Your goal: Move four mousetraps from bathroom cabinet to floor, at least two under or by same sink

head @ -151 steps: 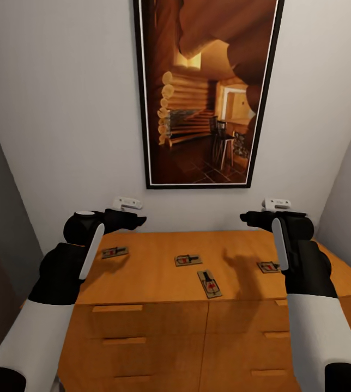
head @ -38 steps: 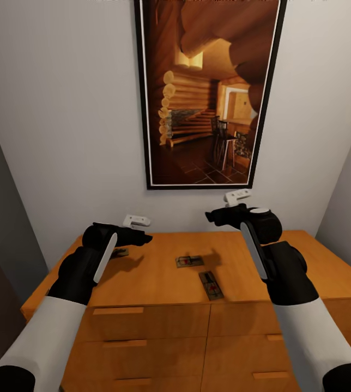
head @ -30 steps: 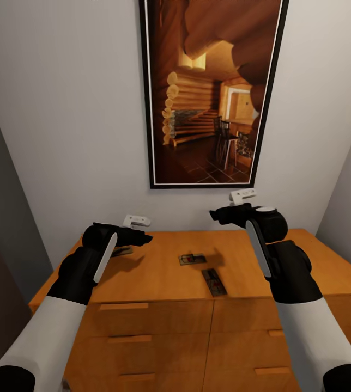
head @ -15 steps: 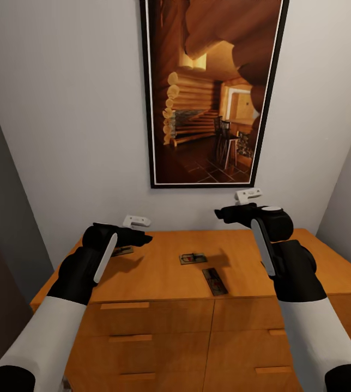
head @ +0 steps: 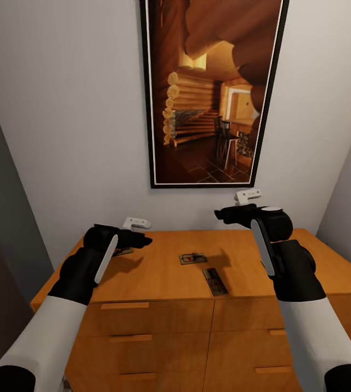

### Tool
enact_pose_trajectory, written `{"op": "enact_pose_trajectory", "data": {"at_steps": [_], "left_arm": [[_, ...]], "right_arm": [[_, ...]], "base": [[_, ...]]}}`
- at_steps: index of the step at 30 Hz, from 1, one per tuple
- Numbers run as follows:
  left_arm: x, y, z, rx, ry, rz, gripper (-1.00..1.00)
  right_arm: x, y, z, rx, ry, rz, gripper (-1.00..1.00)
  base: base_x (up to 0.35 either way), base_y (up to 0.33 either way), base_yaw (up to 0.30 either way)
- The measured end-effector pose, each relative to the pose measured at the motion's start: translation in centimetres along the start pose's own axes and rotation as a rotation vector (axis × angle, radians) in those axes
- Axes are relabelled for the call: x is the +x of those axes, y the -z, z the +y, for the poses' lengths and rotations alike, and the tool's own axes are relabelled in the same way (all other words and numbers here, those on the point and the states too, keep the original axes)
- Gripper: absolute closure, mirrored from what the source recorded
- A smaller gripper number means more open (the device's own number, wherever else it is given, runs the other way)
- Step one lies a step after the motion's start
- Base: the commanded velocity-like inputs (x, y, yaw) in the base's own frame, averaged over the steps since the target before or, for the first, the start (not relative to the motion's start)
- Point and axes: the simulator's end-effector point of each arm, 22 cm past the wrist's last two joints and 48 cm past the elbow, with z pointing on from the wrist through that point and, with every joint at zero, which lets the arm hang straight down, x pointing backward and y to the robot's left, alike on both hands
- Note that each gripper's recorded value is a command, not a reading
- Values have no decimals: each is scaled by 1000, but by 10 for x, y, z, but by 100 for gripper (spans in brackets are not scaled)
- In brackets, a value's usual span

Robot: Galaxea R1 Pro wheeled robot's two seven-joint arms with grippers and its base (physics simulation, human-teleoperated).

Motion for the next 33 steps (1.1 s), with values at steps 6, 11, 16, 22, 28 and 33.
{"op": "enact_pose_trajectory", "data": {"at_steps": [6,11,16,22,28,33], "left_arm": [[2,-1,1,-1,1,7,-100],[3,-2,0,0,2,9,-100],[3,-2,-1,1,3,9,-100],[3,-3,-2,3,3,10,-100],[4,-3,-1,3,4,11,-100],[4,-3,-1,3,4,11,-100]], "right_arm": [[6,-4,2,-4,-3,17,-100],[12,-8,4,-9,-7,35,-100],[19,-12,8,-29,-19,53,-100],[21,-13,13,-55,-35,60,-100],[22,-13,18,-74,-47,62,-100],[22,-13,19,-80,-52,63,-100]], "base": [[0,0,0],[0,2,0],[0,99,0],[0,238,0],[0,289,0],[0,214,0]]}}
